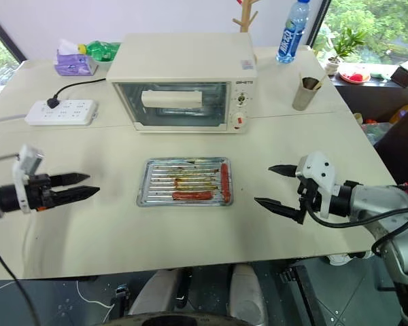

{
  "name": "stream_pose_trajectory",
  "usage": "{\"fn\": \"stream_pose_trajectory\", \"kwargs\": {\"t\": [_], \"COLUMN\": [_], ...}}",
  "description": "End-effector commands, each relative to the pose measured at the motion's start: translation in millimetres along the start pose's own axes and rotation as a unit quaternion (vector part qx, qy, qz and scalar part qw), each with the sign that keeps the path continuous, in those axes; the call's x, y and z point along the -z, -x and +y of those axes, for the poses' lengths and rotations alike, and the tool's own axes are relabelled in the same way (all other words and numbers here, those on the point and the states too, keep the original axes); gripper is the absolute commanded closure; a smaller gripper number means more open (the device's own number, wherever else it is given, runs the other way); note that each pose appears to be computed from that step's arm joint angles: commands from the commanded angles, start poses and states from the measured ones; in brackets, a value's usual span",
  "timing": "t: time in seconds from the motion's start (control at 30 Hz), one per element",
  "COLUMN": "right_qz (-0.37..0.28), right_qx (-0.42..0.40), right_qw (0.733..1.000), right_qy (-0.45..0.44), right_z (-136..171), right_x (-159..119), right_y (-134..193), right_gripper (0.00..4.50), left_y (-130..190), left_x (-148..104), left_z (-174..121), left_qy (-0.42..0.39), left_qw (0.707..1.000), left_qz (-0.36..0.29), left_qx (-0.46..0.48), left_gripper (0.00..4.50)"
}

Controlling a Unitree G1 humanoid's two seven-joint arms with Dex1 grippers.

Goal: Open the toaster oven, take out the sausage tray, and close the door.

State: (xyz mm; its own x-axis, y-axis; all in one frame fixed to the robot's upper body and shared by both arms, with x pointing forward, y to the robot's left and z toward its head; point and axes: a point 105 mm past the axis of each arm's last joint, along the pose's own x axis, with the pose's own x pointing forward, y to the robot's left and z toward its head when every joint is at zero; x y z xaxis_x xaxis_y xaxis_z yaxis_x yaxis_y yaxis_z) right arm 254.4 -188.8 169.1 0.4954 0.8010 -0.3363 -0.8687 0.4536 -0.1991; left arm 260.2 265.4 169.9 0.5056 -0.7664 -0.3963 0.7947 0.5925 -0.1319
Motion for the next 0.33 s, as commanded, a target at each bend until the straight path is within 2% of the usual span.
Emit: {"fn": "stream_pose_trajectory", "kwargs": {"t": [0.03, 0.17, 0.33], "right_qz": [-0.013, -0.017, -0.01], "right_qx": [-0.032, -0.051, -0.083], "right_qw": [0.999, 0.998, 0.996], "right_qy": [-0.007, -0.015, -0.023], "right_z": [-1.4, -5.7, -3.3], "right_x": [-12.1, -19.8, -23.3], "right_y": [-0.3, -3.5, -5.0], "right_gripper": [0.0, 0.0, 0.0], "left_y": [6.2, 7.0, 7.0], "left_x": [-27.4, -37.4, -33.7], "left_z": [-16.1, -23.9, -33.5], "left_qy": [-0.084, -0.131, -0.137], "left_qw": [0.996, 0.99, 0.985], "left_qz": [0.008, 0.022, 0.051], "left_qx": [0.036, 0.057, 0.095], "left_gripper": [0.1, 0.1, 0.1]}}
